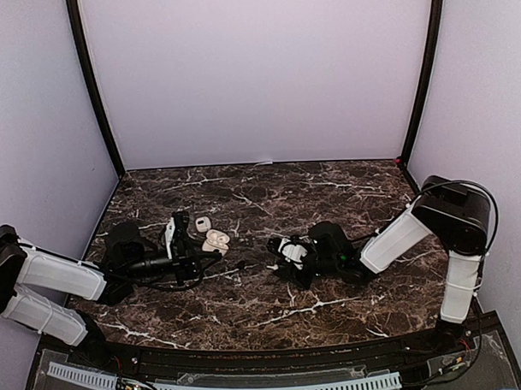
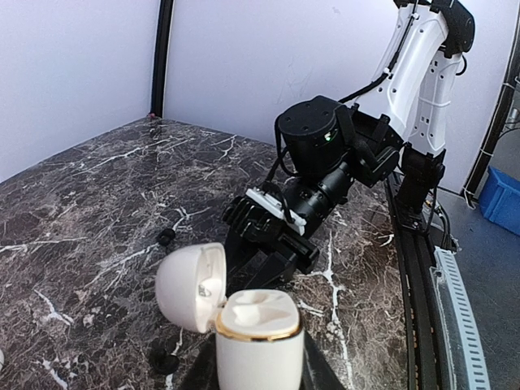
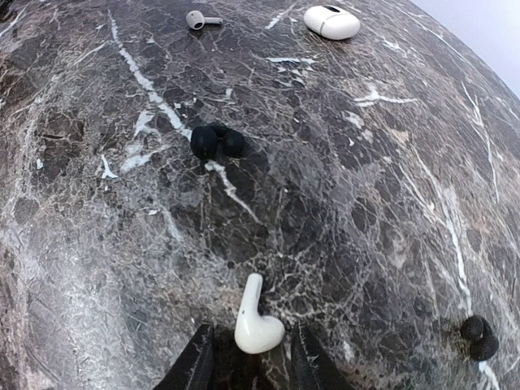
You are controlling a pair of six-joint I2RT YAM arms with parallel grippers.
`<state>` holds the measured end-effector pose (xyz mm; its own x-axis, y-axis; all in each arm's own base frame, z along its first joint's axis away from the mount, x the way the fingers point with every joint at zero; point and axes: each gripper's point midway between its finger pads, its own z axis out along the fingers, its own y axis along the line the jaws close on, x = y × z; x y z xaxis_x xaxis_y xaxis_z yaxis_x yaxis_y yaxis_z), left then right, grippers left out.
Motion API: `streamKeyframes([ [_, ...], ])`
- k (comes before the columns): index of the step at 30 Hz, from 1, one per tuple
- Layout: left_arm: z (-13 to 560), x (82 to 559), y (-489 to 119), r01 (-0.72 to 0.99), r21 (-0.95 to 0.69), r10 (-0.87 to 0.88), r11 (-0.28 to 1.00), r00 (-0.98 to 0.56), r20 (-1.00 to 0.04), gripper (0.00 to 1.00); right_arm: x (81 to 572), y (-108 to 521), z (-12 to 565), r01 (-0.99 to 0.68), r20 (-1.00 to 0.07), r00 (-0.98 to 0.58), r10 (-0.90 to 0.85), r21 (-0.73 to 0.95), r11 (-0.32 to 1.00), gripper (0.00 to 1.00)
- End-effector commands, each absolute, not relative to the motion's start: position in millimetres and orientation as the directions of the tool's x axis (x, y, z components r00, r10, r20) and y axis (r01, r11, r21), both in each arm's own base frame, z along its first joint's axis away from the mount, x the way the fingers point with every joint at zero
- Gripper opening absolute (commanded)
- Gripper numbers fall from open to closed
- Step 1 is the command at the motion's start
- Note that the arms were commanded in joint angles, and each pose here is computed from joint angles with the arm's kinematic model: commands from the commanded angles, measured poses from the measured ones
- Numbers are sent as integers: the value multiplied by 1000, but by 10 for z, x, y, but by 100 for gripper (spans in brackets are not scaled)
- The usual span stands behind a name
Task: Insert the wireless bluetooth earbuds into the charging case
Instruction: Pick up the left earbud from the center of the board.
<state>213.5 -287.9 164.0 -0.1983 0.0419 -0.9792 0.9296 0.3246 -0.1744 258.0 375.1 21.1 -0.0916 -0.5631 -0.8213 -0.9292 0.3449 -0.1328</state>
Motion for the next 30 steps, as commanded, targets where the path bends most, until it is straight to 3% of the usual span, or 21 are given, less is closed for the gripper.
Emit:
streamKeyframes([
  [1, 1681, 2088, -2882, 943, -155, 31, 294, -171, -985, 22, 2579, 3802, 100, -954, -803, -84, -590, -107, 281, 28],
  [10, 1665, 2080, -2896, 945, -162, 36, 284, -179, -983, 22, 2550, 3789, 84, -962, -800, -98, -592, -77, 263, 21],
  [17, 1653, 2075, -2908, 947, -166, 40, 276, -184, -982, 22, 2524, 3763, 101, -962, -799, -103, -593, -72, 264, 26],
  [30, 1644, 2070, -2919, 949, -167, 45, 268, -185, -982, 22, 2494, 3745, 155, -963, -803, -109, -585, -60, 262, 14],
])
